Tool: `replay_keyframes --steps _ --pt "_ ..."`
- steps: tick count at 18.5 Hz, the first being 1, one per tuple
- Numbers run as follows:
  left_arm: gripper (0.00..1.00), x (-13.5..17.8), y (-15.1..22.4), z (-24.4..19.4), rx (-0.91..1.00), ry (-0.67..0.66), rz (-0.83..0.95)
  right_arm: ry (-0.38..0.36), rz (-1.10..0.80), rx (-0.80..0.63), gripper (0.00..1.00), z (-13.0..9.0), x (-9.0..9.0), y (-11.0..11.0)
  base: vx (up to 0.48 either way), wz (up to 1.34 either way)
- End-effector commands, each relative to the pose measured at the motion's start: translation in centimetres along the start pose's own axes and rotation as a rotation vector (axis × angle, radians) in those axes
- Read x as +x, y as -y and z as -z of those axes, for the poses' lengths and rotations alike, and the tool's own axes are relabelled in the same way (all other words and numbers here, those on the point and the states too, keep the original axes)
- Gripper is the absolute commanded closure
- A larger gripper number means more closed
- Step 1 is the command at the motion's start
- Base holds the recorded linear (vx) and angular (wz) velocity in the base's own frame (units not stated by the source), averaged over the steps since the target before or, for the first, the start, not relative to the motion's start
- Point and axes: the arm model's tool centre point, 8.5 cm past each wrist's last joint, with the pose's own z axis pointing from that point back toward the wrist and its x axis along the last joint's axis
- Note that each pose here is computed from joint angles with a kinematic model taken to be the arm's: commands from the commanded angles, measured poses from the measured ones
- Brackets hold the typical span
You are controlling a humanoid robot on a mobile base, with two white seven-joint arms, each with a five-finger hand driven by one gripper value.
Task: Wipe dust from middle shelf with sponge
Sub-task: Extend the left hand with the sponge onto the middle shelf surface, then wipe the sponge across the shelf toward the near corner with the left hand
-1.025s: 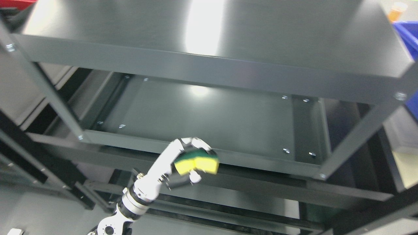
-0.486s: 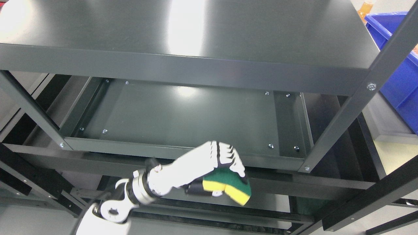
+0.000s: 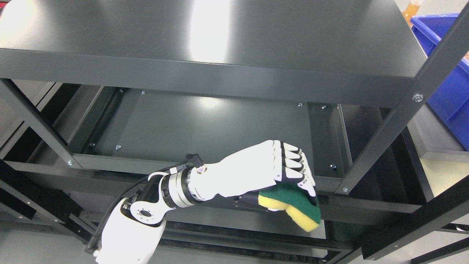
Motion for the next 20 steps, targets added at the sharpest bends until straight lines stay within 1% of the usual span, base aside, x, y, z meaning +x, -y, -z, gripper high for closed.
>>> replay_keyframes --steps 1,8,14,20 --pt "1.00 1.6 -0.9 4.0 0.028 0.130 0.024 0.022 0.002 -0.017 0.00 0.0 0.9 1.0 0.000 0.00" --pt "1.00 2.1 -7.7 6.5 0.077 0.210 0.194 0.022 0.002 -0.017 0.00 0.0 0.9 1.0 0.000 0.00" --pt "1.00 2.3 -7.7 7.2 0.055 0.230 0.199 0.022 0.002 -0.017 0.00 0.0 0.9 1.0 0.000 0.00" --pt "1.00 2.2 -10.5 5.9 0.124 0.208 0.242 0.022 0.001 -0.017 0.00 0.0 0.9 1.0 0.000 0.00"
